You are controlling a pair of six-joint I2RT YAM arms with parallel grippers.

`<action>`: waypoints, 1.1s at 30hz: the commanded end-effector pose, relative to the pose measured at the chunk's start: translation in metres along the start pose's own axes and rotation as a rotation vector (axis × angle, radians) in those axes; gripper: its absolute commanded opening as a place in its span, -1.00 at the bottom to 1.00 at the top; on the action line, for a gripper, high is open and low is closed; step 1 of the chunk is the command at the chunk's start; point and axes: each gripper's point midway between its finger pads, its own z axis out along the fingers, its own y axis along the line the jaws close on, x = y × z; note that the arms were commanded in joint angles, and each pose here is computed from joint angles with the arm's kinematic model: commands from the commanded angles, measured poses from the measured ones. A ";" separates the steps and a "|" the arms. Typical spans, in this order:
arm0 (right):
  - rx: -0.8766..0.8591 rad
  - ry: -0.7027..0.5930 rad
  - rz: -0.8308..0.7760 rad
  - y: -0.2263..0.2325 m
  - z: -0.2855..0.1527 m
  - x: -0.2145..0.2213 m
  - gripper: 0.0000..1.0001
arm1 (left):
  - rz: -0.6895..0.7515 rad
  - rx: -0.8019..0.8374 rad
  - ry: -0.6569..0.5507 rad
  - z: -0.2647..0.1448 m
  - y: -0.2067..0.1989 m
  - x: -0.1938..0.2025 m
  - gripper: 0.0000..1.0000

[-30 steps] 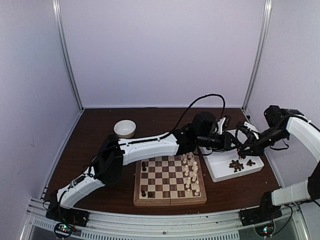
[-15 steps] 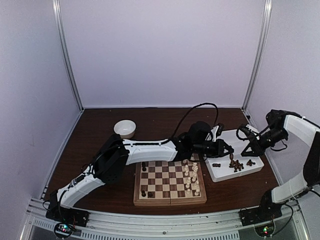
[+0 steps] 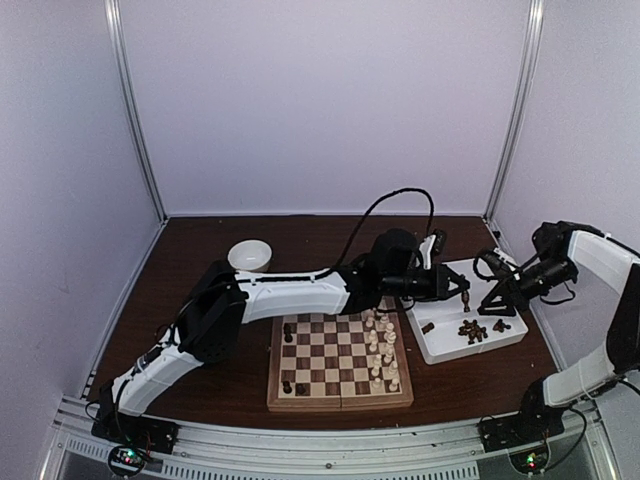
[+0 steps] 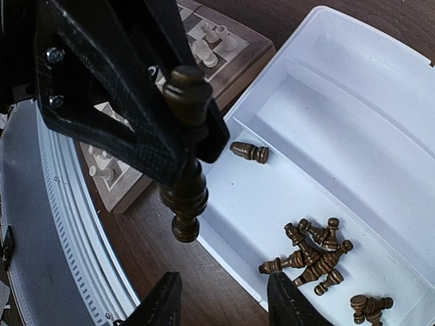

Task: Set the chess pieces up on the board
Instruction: Pick up the rook from the chess pile.

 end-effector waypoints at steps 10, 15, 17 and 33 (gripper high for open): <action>-0.080 -0.132 -0.055 0.035 -0.001 -0.034 -0.06 | 0.002 0.118 -0.141 -0.023 -0.054 -0.055 -1.00; -0.074 -0.158 -0.058 0.034 -0.002 -0.044 -0.13 | -0.020 0.134 -0.135 -0.023 -0.054 -0.052 -1.00; -0.078 -0.158 -0.057 0.034 -0.001 -0.045 -0.18 | -0.025 0.138 -0.138 -0.023 -0.054 -0.052 -1.00; -0.062 -0.100 0.003 0.023 0.011 -0.038 -0.85 | 0.069 0.062 -0.173 -0.060 -0.051 -0.074 -1.00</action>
